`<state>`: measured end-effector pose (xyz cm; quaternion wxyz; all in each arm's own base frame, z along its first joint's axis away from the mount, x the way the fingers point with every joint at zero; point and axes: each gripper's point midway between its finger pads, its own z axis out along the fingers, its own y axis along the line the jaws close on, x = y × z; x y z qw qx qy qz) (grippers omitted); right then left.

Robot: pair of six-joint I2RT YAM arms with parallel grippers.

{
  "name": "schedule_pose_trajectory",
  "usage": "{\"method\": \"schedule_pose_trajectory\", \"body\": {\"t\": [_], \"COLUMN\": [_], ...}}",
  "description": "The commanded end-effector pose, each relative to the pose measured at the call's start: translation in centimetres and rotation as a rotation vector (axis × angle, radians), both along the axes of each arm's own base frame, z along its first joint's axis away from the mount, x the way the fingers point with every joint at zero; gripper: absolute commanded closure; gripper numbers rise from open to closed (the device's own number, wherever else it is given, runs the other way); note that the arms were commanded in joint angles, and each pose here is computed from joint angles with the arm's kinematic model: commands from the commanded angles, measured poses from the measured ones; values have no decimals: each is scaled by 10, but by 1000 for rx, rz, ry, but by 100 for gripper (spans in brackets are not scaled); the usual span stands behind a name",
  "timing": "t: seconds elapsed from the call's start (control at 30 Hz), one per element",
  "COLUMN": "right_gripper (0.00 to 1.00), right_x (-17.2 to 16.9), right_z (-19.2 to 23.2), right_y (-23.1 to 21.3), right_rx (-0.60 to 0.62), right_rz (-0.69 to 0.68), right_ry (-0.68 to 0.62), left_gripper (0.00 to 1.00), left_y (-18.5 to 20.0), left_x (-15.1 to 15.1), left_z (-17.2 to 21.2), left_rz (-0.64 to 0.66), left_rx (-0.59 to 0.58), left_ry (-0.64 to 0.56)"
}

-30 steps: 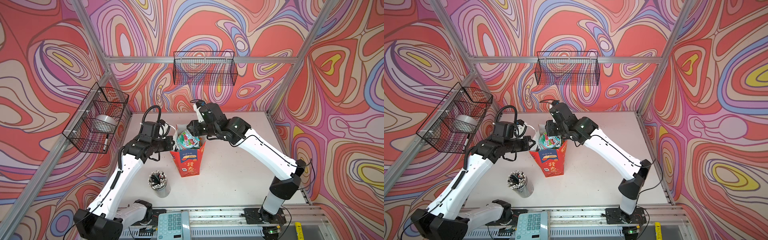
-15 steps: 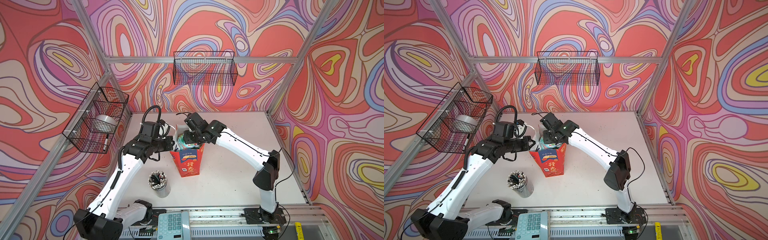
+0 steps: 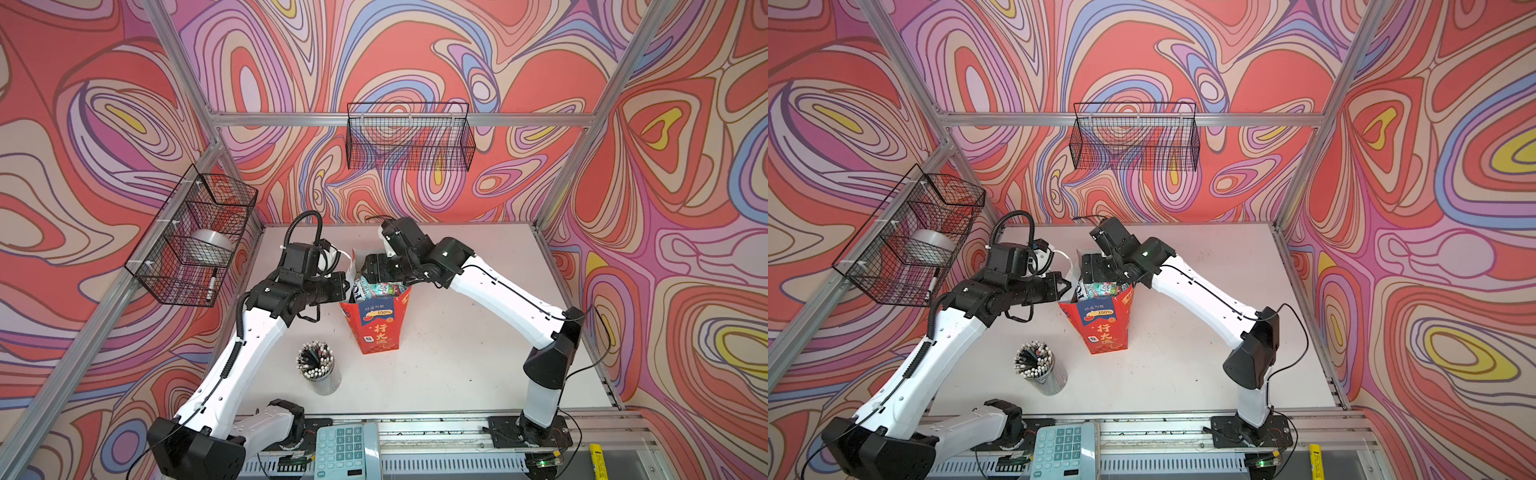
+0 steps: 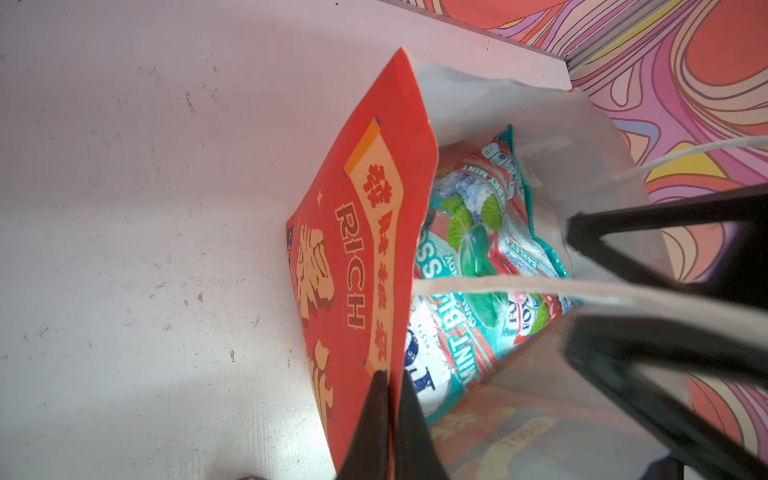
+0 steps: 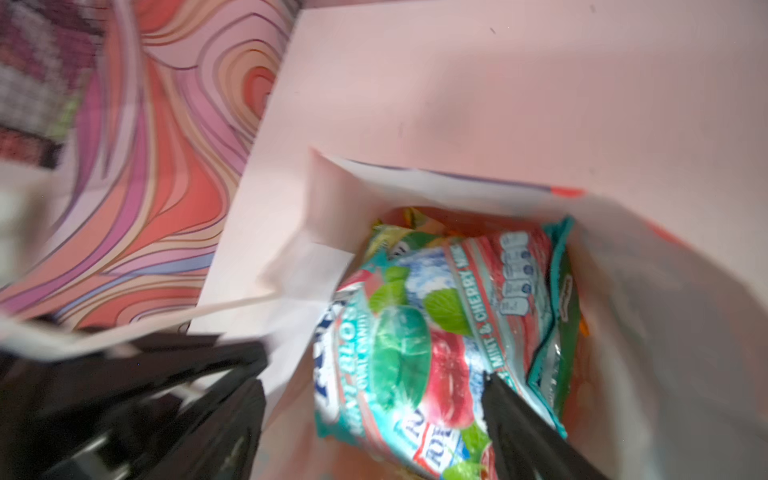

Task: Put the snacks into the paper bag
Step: 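Open the right gripper to release the teal packet into the bag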

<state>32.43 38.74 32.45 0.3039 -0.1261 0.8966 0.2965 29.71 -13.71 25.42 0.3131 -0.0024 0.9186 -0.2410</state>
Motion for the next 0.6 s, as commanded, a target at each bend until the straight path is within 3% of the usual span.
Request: {"method": "schedule_pose_trajectory", "body": {"t": [0.0, 0.13, 0.3, 0.4, 0.57], "right_gripper": [4, 2, 1, 2, 1], "right_x": [-26, -29, -30, -36, -49], "right_z": [87, 114, 114, 102, 68], "right_y": [-21, -65, -128, -154, -155], "right_rx": [104, 43, 5, 47, 114], "right_rz": [65, -40, -210, -256, -222], "right_ry": [-146, -226, -247, -218, -137], "left_gripper": [73, 52, 34, 33, 38], "left_y": [6, 10, 20, 25, 24], "left_x": [0, -4, -12, -16, -23], "left_z": [13, 24, 48, 60, 79], "left_rz": [5, 13, 34, 47, 47], "left_rx": [19, 26, 44, 37, 0], "left_ry": [-51, -99, -196, -255, -294]}}
